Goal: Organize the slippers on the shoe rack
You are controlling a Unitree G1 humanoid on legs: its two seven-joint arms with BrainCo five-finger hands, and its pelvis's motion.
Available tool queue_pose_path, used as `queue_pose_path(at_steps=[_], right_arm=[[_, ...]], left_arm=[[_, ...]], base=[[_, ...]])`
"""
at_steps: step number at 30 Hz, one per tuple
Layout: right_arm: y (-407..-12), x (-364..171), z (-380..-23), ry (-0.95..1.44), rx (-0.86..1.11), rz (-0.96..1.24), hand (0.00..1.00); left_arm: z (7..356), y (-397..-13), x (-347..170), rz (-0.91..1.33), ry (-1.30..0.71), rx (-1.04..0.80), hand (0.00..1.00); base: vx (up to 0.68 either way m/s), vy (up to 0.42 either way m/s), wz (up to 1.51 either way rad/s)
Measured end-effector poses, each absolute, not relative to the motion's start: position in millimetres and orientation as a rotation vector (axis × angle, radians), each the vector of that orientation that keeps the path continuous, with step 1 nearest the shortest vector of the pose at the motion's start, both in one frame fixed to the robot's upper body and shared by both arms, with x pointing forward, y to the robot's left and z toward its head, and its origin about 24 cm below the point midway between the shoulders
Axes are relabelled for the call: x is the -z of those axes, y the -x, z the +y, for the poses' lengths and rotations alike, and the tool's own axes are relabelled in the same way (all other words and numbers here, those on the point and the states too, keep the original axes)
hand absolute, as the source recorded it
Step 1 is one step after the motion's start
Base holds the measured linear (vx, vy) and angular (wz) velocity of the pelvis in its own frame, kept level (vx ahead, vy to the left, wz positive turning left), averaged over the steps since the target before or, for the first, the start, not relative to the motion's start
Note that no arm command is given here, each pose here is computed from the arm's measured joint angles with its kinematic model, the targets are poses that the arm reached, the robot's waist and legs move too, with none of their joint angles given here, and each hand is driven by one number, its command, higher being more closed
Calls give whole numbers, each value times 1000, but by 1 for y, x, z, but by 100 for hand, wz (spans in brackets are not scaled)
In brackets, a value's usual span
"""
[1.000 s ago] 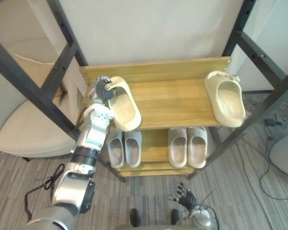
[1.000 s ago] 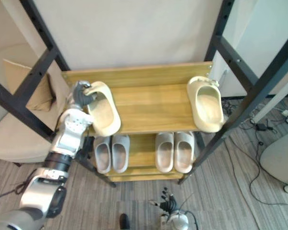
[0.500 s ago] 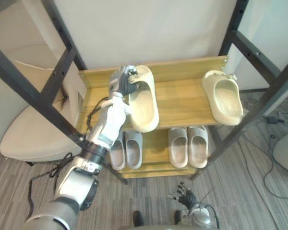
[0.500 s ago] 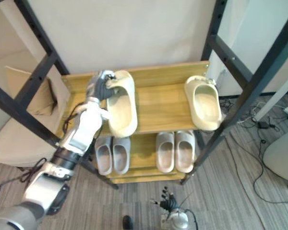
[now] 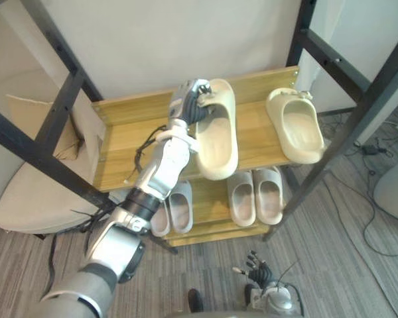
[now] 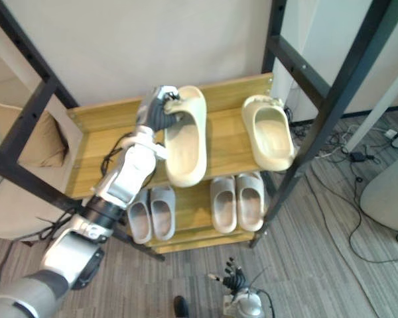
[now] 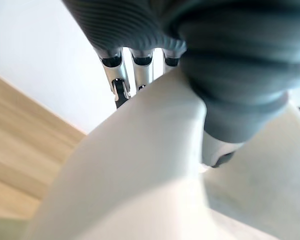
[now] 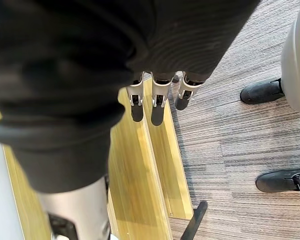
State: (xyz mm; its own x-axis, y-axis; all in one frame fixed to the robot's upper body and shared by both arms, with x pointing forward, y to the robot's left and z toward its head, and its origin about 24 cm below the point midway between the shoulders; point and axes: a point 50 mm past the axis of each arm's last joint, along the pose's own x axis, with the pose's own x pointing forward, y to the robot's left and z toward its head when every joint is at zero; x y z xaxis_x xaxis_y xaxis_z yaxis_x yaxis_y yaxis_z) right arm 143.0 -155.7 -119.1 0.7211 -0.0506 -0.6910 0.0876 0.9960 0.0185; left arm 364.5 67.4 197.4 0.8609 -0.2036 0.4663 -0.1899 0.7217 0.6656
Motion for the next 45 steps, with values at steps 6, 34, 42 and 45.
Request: queue_pose_path(at_steps=[6, 34, 42, 45], right_arm=[[-143, 119, -159, -51, 99, 760, 0], [-149, 116, -167, -90, 164, 733, 0], [-149, 116, -167, -90, 165, 735, 0], [-149, 116, -167, -89, 164, 735, 0]], left_arm=[[48, -365, -189, -518, -758, 61, 100], [21, -374, -215, -545, -727, 100, 0], [19, -373, -215, -539, -701, 105, 0], [19, -373, -215, -538, -674, 96, 0]], base=[[6, 0, 0], [5, -1, -2], [4, -4, 4], [-5, -7, 11]])
